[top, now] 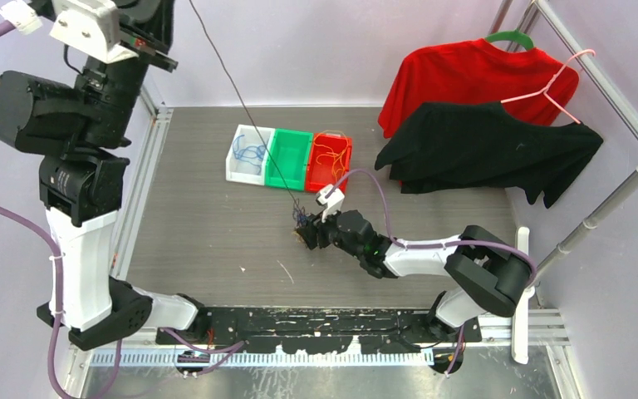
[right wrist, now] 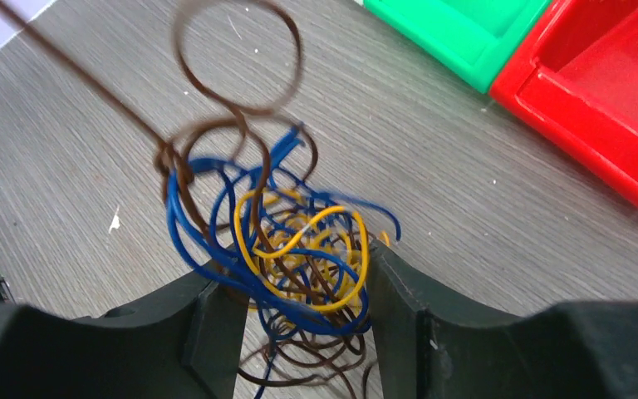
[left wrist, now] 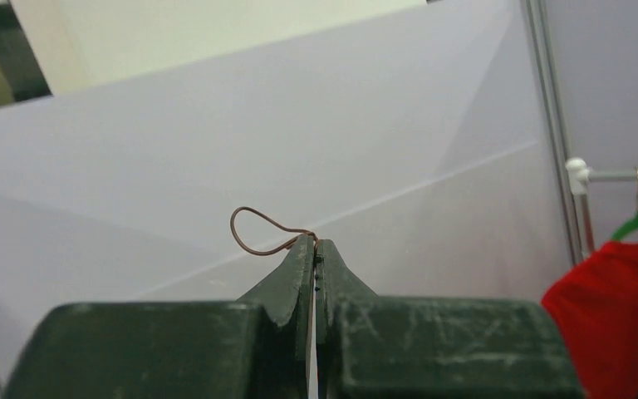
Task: Untangle the cables
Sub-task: Untie the cable.
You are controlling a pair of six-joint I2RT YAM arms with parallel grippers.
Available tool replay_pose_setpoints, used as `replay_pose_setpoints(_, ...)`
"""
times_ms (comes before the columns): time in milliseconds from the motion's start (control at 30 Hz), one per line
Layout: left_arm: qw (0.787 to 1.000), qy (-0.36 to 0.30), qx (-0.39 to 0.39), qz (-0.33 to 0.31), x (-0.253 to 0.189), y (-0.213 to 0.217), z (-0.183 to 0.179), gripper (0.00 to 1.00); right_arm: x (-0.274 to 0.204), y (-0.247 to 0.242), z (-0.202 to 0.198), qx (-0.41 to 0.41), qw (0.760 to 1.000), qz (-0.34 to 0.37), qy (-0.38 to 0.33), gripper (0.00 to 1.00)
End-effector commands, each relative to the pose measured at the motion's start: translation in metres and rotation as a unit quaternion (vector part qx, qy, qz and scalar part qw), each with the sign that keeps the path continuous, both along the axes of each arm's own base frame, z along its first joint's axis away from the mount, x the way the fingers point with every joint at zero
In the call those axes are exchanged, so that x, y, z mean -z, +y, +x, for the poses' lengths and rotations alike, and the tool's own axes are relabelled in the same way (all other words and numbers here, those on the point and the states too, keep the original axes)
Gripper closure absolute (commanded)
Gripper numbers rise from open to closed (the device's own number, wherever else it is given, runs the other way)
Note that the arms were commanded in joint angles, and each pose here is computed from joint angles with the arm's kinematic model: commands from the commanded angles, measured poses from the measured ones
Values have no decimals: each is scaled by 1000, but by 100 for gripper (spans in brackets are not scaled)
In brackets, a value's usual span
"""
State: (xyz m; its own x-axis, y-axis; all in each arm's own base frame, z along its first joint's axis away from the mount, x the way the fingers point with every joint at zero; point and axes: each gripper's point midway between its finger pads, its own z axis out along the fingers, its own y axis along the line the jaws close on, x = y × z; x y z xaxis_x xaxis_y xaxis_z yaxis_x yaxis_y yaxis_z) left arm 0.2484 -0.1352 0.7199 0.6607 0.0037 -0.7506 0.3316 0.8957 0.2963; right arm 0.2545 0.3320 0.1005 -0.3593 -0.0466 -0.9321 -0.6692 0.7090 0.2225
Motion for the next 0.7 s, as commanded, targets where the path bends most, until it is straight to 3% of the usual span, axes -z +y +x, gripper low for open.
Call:
replay_pose_setpoints(0, 971, -202, -60, -117, -96, 63, -76, 100, -2, -7, -2, 11, 1000, -1, -2, 43)
replay_pose_setpoints(233, 969, -220, -45, -99, -103, 55, -82, 100, 5, -17, -1, 27, 999, -18, -2, 43)
replay_pose_setpoints(367, 952, -265, -78, -129, -121, 76, -100, 100, 13, -28, 1, 49, 998, -31, 0, 43)
replay_pose_setpoints(533, 979, -189, -36, -64, -85, 44, -73, 100, 1, -33, 1, 61, 998, -13, -6, 37)
replay_pose_setpoints(667, 994, -110, 23, -17, -40, 16, -59, 100, -53, -21, 0, 35, 998, 29, -39, 31)
